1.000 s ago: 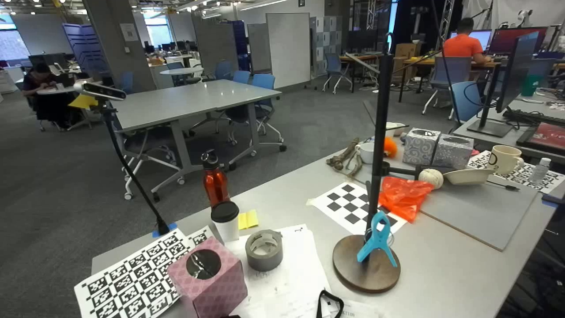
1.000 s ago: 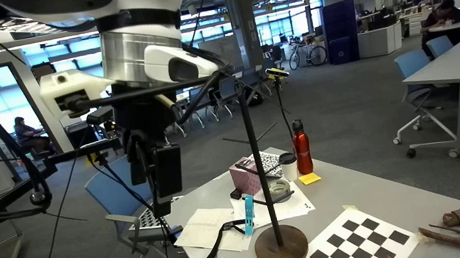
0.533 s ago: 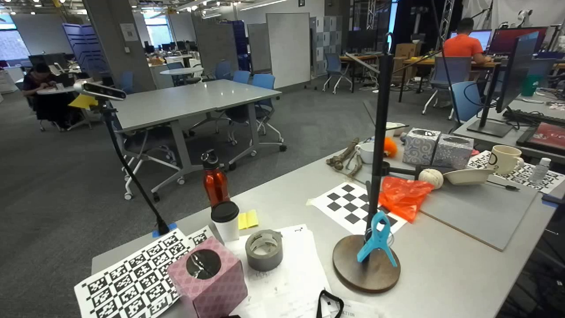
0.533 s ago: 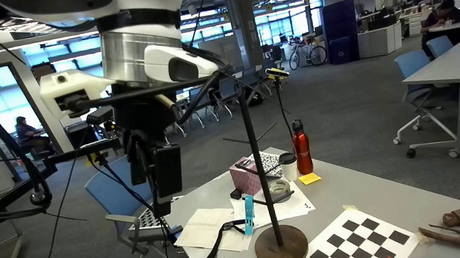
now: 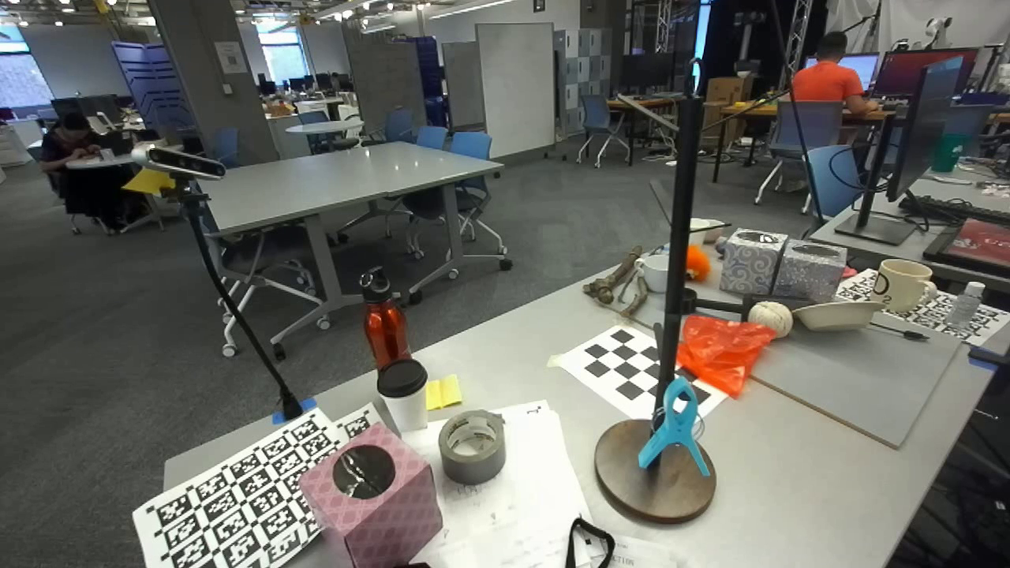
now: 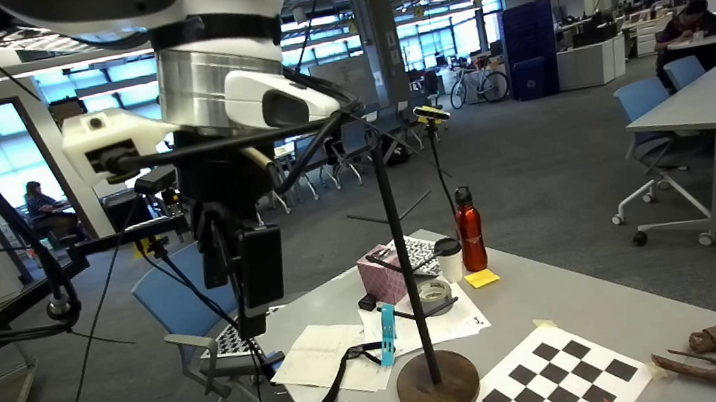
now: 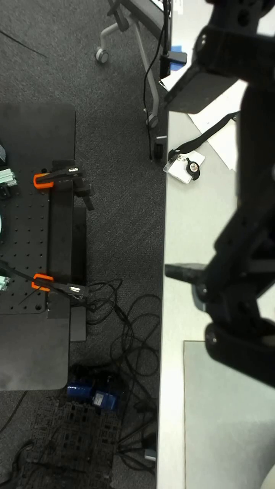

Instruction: Remove the blue peg from the hanger and put it on the table

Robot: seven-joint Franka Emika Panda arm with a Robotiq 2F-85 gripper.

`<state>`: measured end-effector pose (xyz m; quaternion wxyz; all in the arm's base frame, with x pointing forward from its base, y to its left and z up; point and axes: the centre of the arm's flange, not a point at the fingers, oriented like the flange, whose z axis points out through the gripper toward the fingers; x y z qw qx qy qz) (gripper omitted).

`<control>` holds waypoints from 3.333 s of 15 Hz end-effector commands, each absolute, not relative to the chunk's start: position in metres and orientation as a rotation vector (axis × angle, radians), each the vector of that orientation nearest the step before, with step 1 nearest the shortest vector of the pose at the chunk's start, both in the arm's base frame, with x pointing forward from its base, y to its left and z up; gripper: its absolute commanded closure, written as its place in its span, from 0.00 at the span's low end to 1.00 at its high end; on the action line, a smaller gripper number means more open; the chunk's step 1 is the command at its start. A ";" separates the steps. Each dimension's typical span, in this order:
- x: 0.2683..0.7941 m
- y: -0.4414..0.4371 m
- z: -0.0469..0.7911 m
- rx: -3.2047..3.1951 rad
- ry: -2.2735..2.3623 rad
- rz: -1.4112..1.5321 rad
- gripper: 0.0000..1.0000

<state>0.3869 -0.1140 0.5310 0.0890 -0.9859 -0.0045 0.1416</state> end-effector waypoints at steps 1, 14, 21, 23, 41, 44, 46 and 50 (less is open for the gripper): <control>0.387 -0.114 0.531 -2.933 -0.014 0.421 0.00; 0.387 -0.114 0.531 -2.933 -0.014 0.421 0.00; 0.387 -0.114 0.531 -2.933 -0.014 0.421 0.00; 0.387 -0.113 0.529 -2.938 -0.021 0.418 0.00; 0.395 -0.063 0.437 -2.999 -0.126 0.438 0.00; 0.406 -0.047 0.427 -3.038 -0.142 0.399 0.00; 0.415 -0.036 0.420 -3.063 -0.151 0.366 0.00; 0.431 -0.015 0.406 -3.090 -0.156 0.329 0.00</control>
